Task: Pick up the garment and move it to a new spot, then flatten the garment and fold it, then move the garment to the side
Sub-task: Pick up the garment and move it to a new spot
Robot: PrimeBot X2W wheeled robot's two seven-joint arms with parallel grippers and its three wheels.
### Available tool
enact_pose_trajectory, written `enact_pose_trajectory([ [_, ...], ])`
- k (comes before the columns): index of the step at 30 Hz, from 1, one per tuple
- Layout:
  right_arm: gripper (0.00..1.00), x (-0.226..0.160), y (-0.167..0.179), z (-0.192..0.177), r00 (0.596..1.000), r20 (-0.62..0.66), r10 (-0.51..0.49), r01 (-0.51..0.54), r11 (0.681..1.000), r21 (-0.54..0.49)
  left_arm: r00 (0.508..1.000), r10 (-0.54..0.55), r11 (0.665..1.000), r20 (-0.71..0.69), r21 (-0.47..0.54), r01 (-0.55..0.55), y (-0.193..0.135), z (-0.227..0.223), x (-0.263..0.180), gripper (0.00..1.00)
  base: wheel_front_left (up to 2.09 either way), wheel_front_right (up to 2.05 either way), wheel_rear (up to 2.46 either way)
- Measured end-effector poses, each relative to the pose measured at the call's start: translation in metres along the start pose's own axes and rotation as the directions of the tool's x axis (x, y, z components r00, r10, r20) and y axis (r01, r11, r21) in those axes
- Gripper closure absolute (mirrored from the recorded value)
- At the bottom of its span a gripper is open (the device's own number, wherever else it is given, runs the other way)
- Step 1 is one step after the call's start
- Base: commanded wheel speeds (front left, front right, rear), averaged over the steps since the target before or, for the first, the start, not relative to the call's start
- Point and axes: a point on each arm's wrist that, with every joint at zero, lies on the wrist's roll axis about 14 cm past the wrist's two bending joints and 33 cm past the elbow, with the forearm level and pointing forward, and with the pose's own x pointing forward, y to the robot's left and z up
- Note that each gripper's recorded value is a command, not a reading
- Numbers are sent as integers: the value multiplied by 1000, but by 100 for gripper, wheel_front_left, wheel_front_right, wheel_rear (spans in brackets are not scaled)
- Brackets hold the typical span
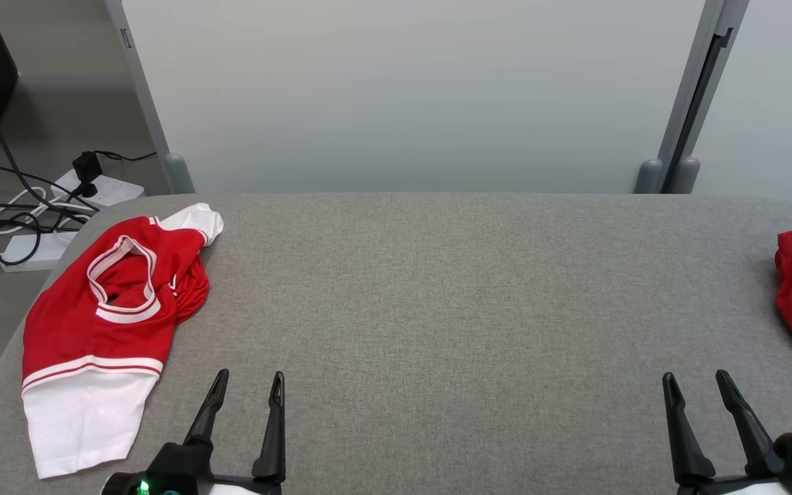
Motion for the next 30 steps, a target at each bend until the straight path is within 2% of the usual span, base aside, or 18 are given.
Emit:
enact_pose_trajectory([
  [7, 0, 2, 6, -2, 1000, -5, 15, -15, 1000, 7, 1000, 11, 1000, 3, 1, -11, 3, 1, -3, 0, 0, 0, 0],
  [15, 0, 13, 28, -9, 996, -25, 85, -84, 996, 22, 997, 71, 997, 13, 12, -71, 21, 4, -12, 0, 0, 0, 0],
  [24, 0, 30, 74, -21, 973, -54, 225, -222, 973, 58, 981, 190, 981, 47, 22, -192, 55, 15, -33, 0, 0, 0, 0],
  [30, 0, 39, 107, -29, 943, -74, 325, -319, 945, 74, 953, 296, 954, 69, 35, -298, 83, 22, -52, 0, 0, 0, 0],
])
